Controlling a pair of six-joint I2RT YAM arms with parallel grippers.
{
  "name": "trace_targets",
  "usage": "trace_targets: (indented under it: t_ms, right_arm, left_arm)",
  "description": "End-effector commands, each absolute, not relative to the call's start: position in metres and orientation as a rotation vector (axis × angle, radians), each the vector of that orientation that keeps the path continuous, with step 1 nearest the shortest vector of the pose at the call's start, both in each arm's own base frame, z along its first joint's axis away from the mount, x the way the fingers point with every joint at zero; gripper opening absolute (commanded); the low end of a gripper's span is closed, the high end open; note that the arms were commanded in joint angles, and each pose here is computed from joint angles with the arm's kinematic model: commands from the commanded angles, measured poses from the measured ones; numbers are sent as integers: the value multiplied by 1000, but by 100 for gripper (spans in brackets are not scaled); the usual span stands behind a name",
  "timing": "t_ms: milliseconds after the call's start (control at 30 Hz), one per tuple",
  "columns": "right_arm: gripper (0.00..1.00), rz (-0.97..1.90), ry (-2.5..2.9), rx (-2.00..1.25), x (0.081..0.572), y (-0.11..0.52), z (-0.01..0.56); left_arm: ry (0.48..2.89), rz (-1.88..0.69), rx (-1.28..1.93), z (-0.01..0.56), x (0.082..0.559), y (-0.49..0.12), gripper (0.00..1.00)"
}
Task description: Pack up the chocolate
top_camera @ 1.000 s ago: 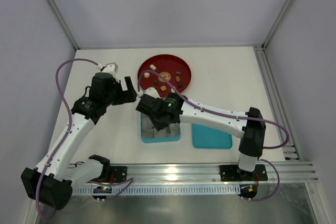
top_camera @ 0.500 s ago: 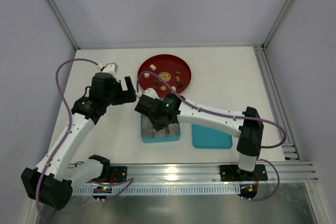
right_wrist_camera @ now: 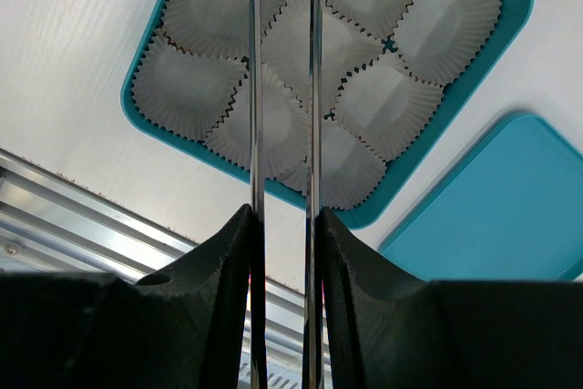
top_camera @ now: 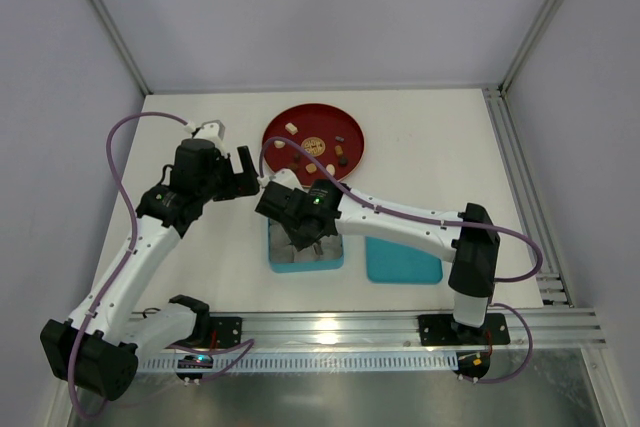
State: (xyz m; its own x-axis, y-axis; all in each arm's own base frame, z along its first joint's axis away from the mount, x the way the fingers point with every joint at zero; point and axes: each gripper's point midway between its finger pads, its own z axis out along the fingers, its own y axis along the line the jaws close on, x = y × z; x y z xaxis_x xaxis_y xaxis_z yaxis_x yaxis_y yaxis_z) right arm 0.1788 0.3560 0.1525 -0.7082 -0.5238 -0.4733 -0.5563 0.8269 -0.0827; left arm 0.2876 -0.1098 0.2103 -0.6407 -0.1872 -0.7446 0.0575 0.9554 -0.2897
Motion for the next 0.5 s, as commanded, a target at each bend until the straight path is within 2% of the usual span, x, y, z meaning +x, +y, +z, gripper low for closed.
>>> trace_targets:
  t_ms: [0,467]
  right_arm:
    - [31,136,2461,-766,186,366,173]
    - [34,136,2456,-760,188,365,178]
  left_arm:
    - [2194,-367,-103,220,291,-108,100]
    - [2196,-366,-103,220,290,-108,100]
